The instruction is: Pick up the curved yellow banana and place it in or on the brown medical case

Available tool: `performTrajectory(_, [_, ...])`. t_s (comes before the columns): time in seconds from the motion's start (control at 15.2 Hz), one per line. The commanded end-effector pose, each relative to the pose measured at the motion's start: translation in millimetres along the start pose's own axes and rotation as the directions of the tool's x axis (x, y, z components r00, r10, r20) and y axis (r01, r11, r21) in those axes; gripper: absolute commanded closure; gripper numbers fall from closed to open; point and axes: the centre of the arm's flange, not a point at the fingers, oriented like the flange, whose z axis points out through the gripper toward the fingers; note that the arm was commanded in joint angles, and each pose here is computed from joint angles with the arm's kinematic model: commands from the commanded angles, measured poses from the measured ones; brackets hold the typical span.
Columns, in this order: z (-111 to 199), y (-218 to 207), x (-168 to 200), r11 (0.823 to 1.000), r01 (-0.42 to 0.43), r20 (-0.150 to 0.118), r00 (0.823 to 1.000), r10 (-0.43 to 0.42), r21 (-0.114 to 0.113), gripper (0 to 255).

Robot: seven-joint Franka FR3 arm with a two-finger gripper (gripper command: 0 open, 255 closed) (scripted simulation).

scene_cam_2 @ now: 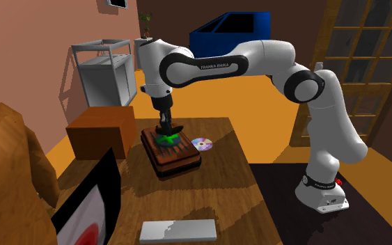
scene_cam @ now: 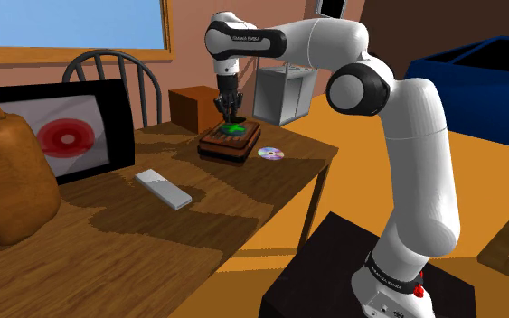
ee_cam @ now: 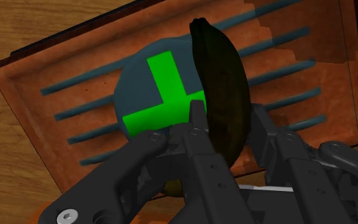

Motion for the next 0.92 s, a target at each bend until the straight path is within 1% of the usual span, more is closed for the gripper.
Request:
performTrajectory(0.0, [10.7,-1.4,1.8,1.0,0.0,-0.001,1.0,0.0,0.0,255])
performTrajectory(0.13, [19.4,-2.0,2.8,1.0,0.0,-0.001,1.0,0.0,0.0,255])
performTrajectory(0.59, [19.4,-2.0,2.8,1.0,0.0,-0.001,1.0,0.0,0.0,255])
performTrajectory(0.66, [19.4,-2.0,2.8,1.0,0.0,-0.001,1.0,0.0,0.0,0])
performTrajectory(0.86, [19.4,-2.0,2.8,1.0,0.0,-0.001,1.0,0.0,0.0,0])
